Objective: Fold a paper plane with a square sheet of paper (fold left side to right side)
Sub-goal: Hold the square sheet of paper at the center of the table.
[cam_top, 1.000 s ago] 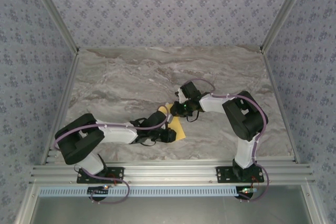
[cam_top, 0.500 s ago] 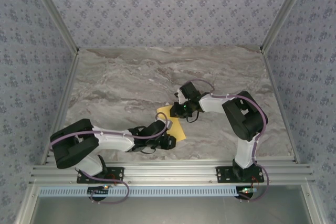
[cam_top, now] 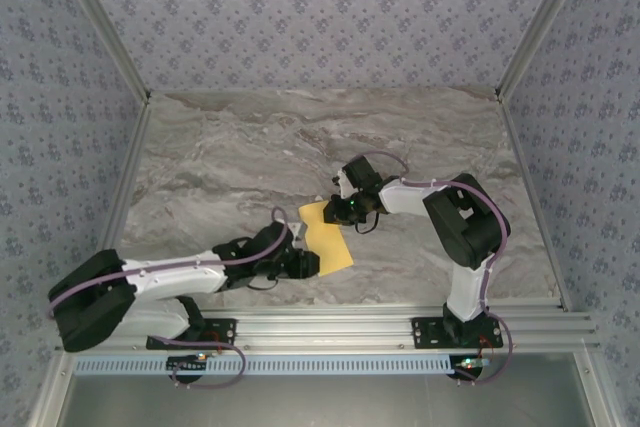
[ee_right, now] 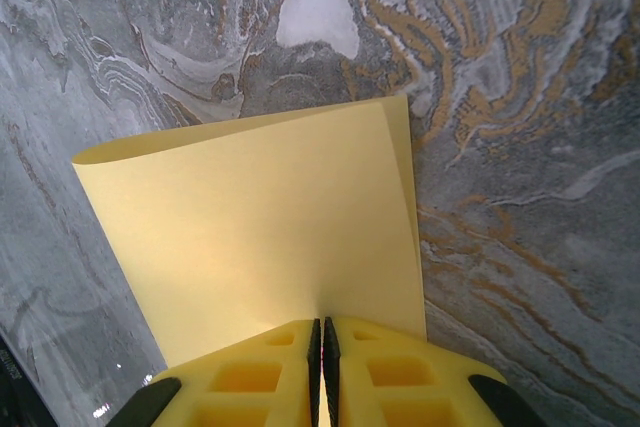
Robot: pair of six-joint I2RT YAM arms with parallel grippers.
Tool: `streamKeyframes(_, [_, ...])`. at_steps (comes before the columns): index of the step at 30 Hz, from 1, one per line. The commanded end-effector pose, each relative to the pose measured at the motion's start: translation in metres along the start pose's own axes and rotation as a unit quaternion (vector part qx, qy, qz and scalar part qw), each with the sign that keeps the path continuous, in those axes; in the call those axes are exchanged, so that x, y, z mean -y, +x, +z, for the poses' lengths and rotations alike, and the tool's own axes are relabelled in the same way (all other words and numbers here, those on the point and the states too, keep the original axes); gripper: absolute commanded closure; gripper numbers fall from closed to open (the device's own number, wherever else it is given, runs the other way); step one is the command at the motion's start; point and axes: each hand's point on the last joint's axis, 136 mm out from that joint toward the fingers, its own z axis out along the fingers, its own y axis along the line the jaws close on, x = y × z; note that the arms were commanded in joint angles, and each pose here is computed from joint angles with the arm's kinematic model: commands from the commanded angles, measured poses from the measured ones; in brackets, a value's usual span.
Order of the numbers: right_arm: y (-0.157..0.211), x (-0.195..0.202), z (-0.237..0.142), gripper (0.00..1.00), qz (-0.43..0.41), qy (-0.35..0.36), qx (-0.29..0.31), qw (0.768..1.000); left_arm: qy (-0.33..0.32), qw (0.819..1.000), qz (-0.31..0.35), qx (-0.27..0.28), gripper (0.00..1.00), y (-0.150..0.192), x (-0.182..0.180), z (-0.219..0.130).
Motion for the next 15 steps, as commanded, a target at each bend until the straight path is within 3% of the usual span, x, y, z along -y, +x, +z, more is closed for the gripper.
streamKeyframes(1, [0.015,0.024,0.009,0.84,0.018,0.046,-0.025,0.998,0.023,1.000,0.009,0.017,0.64,-0.024,0.007,-0.011])
streamKeyframes(10, [0.013,0.019,0.010,0.84,0.014,0.042,-0.022,0.999,0.040,0.998,0.039,0.007,0.66,-0.053,0.021,0.014])
streamKeyframes(15, [0.013,0.016,0.009,0.84,0.013,0.038,-0.022,0.999,0.008,0.999,0.044,-0.007,0.67,-0.054,0.008,0.036])
